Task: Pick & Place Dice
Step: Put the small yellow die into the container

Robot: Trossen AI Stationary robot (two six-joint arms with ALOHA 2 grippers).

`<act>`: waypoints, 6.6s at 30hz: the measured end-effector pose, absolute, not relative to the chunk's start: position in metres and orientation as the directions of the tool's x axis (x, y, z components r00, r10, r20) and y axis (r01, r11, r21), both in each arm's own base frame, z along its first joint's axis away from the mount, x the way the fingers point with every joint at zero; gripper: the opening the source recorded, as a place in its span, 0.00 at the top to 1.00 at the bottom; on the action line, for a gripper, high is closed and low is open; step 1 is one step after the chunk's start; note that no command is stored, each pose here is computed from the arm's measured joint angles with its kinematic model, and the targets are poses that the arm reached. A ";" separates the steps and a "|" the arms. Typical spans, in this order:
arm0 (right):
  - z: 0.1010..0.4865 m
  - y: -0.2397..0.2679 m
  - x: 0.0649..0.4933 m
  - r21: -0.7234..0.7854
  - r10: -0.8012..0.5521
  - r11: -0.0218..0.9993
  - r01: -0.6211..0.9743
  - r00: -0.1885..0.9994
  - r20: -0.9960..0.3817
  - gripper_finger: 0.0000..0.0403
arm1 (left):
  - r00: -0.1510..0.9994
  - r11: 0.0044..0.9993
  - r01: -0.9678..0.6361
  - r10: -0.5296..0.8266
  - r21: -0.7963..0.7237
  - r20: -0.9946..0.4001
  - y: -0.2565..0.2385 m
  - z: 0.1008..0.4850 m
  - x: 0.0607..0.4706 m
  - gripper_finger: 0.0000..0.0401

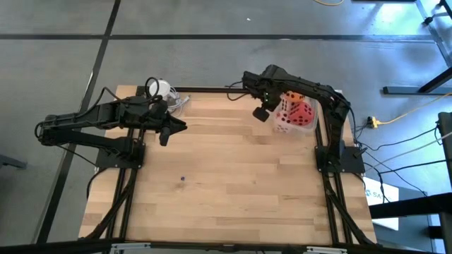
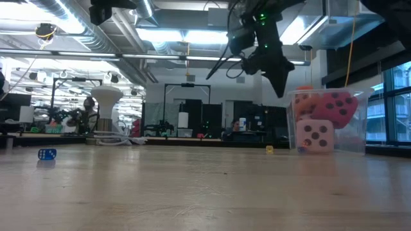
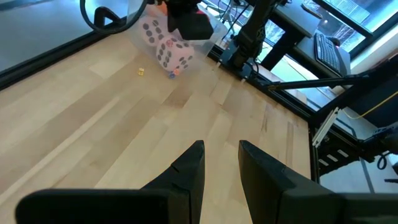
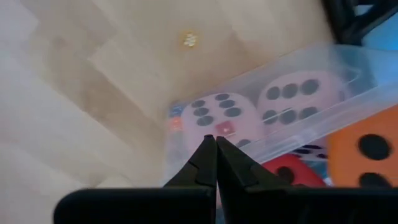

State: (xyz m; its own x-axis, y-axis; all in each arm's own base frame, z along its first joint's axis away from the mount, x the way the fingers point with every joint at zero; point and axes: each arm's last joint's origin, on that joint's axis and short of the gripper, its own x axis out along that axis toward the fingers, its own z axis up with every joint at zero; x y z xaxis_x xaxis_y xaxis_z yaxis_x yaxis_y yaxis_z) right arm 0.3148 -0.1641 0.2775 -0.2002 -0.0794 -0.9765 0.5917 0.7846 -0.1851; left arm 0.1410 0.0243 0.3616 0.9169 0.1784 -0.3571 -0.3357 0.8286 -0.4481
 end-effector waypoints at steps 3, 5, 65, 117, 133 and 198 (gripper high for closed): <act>0.278 -0.161 0.316 -0.123 -0.021 0.779 0.615 -0.169 -0.985 1.00 | 0.917 0.827 -0.336 0.178 -0.451 -0.357 0.024 0.362 0.141 0.77; 0.278 -0.158 0.317 -0.118 -0.018 0.779 0.615 -0.167 -0.986 1.00 | 0.918 0.828 -0.330 0.170 -0.454 -0.357 0.024 0.362 0.141 0.77; 0.193 -0.216 0.347 0.034 0.093 0.804 0.593 -0.068 -0.993 0.59 | 0.922 0.798 -0.327 0.152 -0.506 -0.356 0.024 0.362 0.141 0.77; 0.152 -0.256 0.321 0.245 0.401 0.618 0.747 -0.032 -0.915 0.59 | 0.933 0.784 -0.316 0.155 -0.534 -0.324 0.024 0.365 0.142 0.77; 0.152 -0.260 0.315 0.248 0.426 0.571 0.783 -0.024 -0.904 0.59 | 0.945 0.785 -0.284 0.135 -0.550 -0.297 0.023 0.367 0.143 0.77; 0.132 -0.268 0.317 0.242 0.455 0.450 0.860 0.013 -0.890 0.67 | 0.946 0.763 -0.289 0.134 -0.579 -0.296 0.023 0.367 0.143 0.77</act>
State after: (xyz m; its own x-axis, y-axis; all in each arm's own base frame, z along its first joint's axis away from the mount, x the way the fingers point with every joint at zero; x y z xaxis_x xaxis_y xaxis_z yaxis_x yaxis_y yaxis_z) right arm 0.3171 -0.2680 0.1315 0.0126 0.4552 -0.8903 0.8596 0.4500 0.2422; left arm 0.1433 0.0232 0.3675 0.9457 0.1337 -0.2962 -0.2891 0.7625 -0.5788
